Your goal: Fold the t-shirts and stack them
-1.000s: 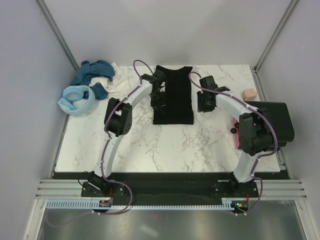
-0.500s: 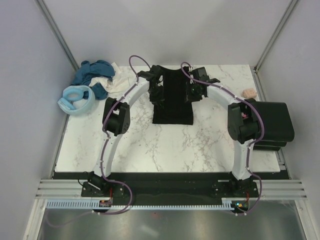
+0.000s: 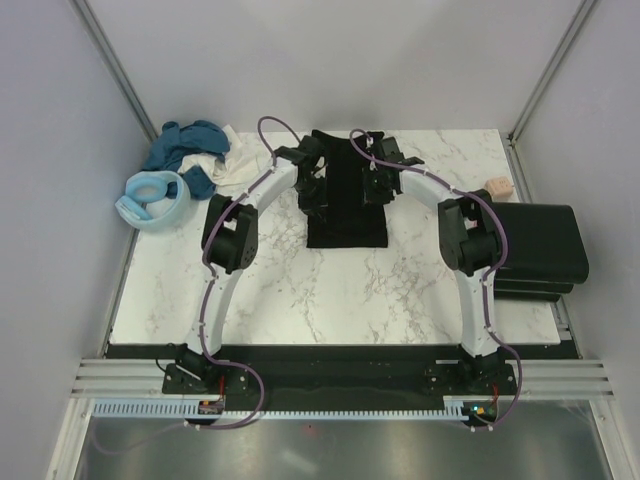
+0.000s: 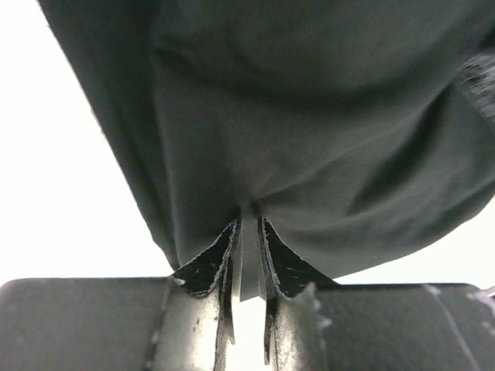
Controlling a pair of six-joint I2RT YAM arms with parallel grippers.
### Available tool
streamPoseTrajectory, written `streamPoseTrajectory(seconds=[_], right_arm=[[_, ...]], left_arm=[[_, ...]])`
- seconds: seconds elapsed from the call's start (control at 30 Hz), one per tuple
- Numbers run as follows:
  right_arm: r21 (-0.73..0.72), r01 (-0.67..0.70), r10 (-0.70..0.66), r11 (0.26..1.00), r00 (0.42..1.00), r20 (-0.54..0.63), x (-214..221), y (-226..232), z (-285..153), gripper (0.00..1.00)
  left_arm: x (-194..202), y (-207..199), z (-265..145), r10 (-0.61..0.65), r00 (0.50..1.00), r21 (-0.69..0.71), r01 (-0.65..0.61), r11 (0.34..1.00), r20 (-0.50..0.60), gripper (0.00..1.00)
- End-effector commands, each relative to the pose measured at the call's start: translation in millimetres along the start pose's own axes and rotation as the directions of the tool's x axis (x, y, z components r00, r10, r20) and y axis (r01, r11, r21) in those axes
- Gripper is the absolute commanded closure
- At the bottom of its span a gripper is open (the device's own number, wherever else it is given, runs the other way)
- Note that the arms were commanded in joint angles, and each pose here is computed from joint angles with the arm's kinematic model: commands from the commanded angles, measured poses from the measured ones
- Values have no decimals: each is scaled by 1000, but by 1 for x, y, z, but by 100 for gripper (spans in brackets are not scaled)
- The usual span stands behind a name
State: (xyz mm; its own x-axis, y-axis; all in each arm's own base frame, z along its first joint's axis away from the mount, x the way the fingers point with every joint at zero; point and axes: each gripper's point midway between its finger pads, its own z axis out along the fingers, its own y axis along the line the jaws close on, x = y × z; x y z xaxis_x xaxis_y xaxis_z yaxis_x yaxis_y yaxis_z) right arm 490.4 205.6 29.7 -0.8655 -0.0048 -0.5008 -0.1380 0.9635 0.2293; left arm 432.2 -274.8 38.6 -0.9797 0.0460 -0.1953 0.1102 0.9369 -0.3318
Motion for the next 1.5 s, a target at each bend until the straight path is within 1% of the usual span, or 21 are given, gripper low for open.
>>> streamPoseTrajectory(seconds=[0.0, 0.07, 0.17, 0.2, 0.27, 0.3, 0.4, 0.43, 0.5, 0.6, 0.7, 0.83, 0.9, 1.0, 1.03, 1.1, 1.13, 1.17, 1.23, 1.3, 1.47], right_arm=[[22, -7, 5, 1000, 997, 74, -28, 1, 4, 64], [0, -3, 3, 1000, 995, 100, -40, 7, -3, 62], [-43, 5, 2, 999, 988, 157, -62, 19, -27, 60], [-50, 1, 9, 999, 979, 202, -76, 22, -48, 59], [-40, -2, 11, 999, 972, 234, -82, 19, -67, 57], [-49, 2, 12, 999, 962, 274, -91, 22, -91, 56], [-99, 36, -7, 994, 960, 280, -83, 30, -114, 57], [-114, 36, -6, 993, 966, 258, -72, 31, -113, 57], [-153, 50, -13, 987, 973, 230, -60, 40, -117, 59], [-158, 64, -39, 985, 987, 154, -29, 45, -106, 60], [-146, 79, -67, 986, 994, 85, -2, 47, -93, 60], [-79, 112, -114, 991, 993, -19, 35, 38, -75, 62], [-62, 108, -111, 992, 993, -49, 46, 32, -68, 63], [-39, 110, -113, 993, 990, -79, 64, 24, -58, 63], [-30, 112, -114, 993, 989, -96, 72, 21, -54, 67], [9, 121, -119, 993, 986, -118, 81, 12, -46, 71], [23, 124, -119, 992, 983, -139, 89, 8, -42, 82], [46, 126, -117, 991, 980, -162, 95, 3, -40, 90], [68, 130, -112, 989, 970, -217, 112, -5, -30, 100], [79, 140, -115, 987, 959, -260, 130, -11, -27, 100], [87, 160, -129, 983, 950, -284, 153, -10, -37, 100]], left_arm=[[17, 4, 19, 43, 998, -21, -44, 999, -50, 78], [23, 8, 23, 41, 997, -33, -44, 999, -71, 78], [24, 12, 16, 41, 997, -55, -44, 998, -61, 77], [20, 9, 5, 47, 998, -51, -49, 998, -37, 76], [15, 10, -7, 50, 999, -62, -51, 997, -8, 76], [10, 6, -21, 55, 998, -61, -53, 997, 26, 76], [-1, 4, -42, 64, 994, -66, -59, 996, 87, 76], [-6, -2, -54, 73, 990, -53, -67, 996, 118, 76], [-9, -9, -62, 77, 988, -28, -74, 997, 132, 76], [-6, -15, -65, 64, 990, -4, -64, 998, 130, 76], [4, -16, -54, 73, 993, -9, -72, 997, 93, 76], [28, -15, -33, 92, 995, -39, -90, 995, 36, 79], [33, -18, -33, 90, 995, -36, -89, 995, 43, 82], [43, -15, -21, 82, 996, -40, -81, 996, 32, 89], [48, -12, -15, 81, 997, -48, -80, 996, 19, 98], [55, -8, -6, 83, 997, -66, -83, 994, -3, 98], [58, -5, -2, 87, 996, -79, -88, 993, -13, 98], [61, -3, 2, 91, 996, -86, -92, 992, -24, 98], [70, 4, 11, 100, 994, -112, -105, 988, -53, 98], [77, 6, 15, 96, 993, -123, -104, 987, -70, 98], [106, 11, 19, 93, 988, -160, -113, 981, -122, 98]])
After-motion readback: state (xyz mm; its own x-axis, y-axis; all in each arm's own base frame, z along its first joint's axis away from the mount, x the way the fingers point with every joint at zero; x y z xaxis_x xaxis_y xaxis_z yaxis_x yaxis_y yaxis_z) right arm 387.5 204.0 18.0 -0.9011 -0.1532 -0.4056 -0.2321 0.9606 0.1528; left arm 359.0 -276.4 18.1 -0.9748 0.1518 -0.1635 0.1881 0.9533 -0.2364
